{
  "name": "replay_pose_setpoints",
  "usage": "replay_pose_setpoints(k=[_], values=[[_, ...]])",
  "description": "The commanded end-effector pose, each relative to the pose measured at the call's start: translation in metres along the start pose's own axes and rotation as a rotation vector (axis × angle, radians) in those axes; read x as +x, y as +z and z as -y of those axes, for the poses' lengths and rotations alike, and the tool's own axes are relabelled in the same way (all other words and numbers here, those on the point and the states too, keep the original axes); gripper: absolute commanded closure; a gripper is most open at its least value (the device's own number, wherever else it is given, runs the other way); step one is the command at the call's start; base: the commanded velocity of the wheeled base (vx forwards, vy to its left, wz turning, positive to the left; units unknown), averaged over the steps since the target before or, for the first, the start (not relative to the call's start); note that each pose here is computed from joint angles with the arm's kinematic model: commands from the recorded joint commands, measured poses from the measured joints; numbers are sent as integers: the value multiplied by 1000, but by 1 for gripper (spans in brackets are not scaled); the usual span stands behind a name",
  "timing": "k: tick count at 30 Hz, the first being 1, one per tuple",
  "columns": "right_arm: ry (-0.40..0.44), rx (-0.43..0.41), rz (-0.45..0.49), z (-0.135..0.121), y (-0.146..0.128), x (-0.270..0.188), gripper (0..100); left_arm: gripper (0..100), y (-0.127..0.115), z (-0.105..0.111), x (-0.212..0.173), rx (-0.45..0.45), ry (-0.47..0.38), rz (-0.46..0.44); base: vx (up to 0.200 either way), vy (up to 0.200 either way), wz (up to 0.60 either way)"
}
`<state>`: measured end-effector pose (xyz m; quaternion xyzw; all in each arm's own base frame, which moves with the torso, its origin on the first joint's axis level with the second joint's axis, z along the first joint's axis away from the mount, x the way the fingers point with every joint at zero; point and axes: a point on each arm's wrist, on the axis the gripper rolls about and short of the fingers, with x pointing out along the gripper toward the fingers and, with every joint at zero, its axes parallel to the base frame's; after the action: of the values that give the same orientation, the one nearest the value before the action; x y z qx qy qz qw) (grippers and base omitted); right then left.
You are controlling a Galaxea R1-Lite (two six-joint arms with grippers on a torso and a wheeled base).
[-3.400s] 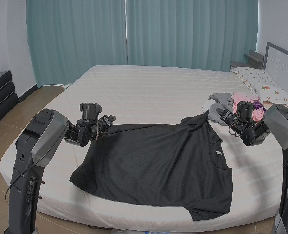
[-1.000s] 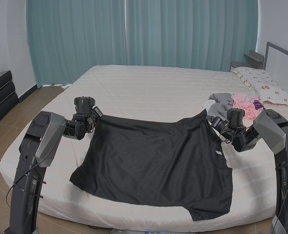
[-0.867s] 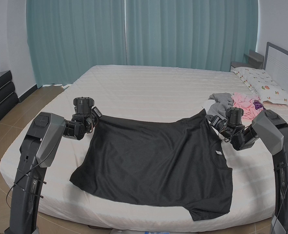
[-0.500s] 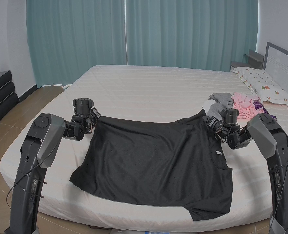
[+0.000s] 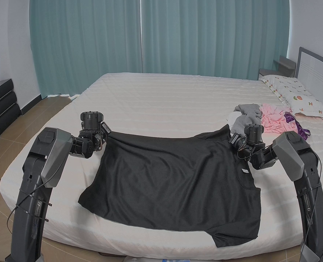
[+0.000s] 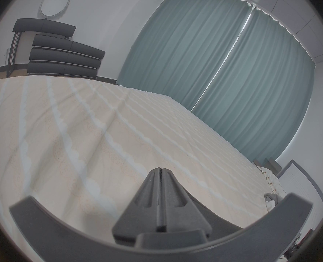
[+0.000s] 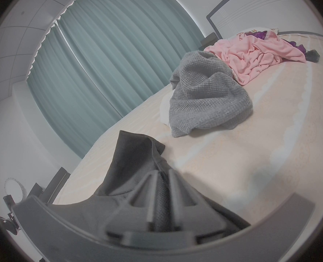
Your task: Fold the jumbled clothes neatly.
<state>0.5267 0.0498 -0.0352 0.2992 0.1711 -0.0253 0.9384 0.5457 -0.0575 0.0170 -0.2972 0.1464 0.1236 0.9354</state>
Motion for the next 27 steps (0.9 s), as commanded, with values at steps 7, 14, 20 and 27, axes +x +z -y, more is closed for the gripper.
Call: replay_pose_setpoints(k=[7,14,20,27], values=[[30,3,111,-16,15,4,100,100,-7,-5,2,6,17,-10,0,0,0],[81,8,235,-44,54,-3,100,100,-3,-3,3,-3,35,44,0,0,0],[57,6,214,-41,56,-5,100,100,0,-1,1,-7,30,49,0,0,0],[-24,1,93,-17,35,4,0,100,-8,-2,2,0,33,34,0,0,0]])
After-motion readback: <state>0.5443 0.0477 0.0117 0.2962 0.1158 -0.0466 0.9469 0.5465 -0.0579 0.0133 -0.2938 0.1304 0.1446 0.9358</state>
